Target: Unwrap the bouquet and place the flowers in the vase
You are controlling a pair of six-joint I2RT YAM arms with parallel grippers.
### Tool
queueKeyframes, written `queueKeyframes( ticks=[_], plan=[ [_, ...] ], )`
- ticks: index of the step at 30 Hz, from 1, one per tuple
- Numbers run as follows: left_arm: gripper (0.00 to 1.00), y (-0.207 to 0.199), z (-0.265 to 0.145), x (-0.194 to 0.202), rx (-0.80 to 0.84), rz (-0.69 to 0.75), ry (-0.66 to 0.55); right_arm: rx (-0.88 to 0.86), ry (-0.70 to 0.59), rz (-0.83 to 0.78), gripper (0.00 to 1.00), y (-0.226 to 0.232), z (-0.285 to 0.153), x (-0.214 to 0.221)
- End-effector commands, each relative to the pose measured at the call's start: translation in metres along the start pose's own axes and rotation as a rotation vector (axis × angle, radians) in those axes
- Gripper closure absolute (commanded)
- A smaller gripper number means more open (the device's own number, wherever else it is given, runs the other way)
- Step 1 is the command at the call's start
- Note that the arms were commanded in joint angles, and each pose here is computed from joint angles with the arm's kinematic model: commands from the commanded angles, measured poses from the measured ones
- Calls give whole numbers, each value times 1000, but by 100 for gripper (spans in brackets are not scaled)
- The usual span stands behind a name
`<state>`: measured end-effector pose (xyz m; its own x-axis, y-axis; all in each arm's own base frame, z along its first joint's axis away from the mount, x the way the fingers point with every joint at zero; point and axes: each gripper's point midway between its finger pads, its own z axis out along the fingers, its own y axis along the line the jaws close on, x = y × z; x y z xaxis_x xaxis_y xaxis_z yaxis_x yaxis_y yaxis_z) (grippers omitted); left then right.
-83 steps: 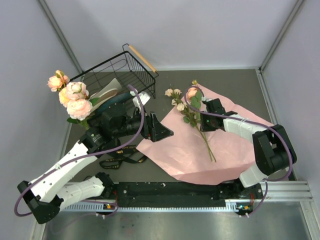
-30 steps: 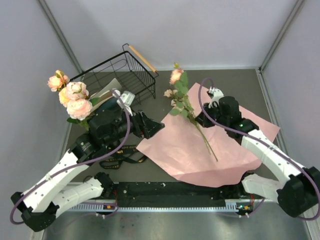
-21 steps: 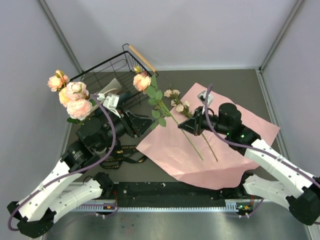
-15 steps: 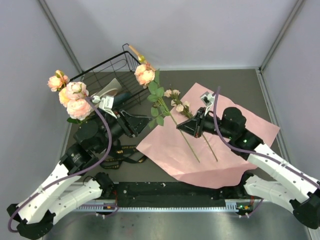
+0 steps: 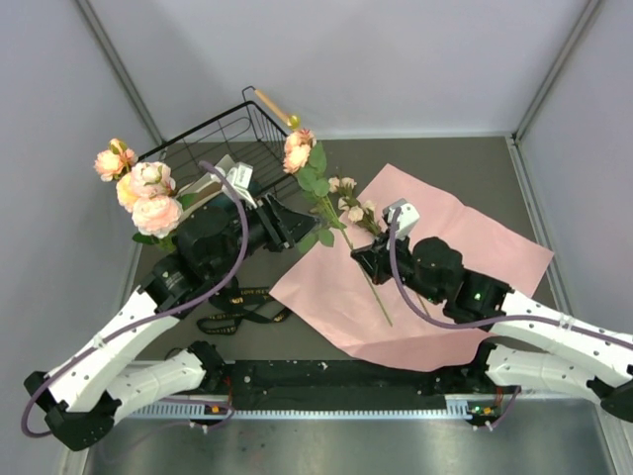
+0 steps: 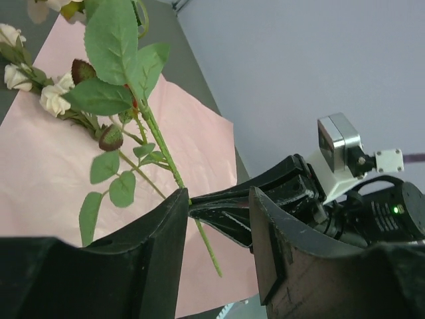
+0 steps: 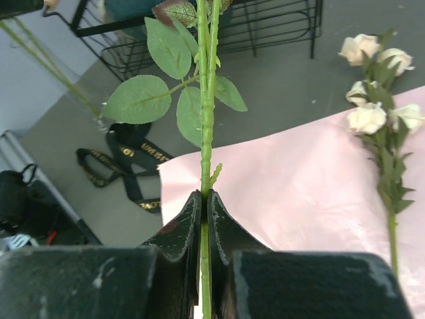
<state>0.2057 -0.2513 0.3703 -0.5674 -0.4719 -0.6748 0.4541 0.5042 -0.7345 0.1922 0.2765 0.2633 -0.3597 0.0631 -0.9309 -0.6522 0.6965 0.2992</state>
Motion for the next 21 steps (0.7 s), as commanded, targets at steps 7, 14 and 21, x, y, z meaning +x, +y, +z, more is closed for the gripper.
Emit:
queueKeyframes(
  ticks=[7,14,21],
  plan=[
    [56,5,30,1,-89,-72,45,233,-61,-155,100,-13,6,-24],
    [67,19,45,6,-157,-85,55,240,-46,-189,100,-8,11,-19],
    [66,31,56,9,-209,-91,35,225,-41,-191,100,-4,14,-19]
  ],
)
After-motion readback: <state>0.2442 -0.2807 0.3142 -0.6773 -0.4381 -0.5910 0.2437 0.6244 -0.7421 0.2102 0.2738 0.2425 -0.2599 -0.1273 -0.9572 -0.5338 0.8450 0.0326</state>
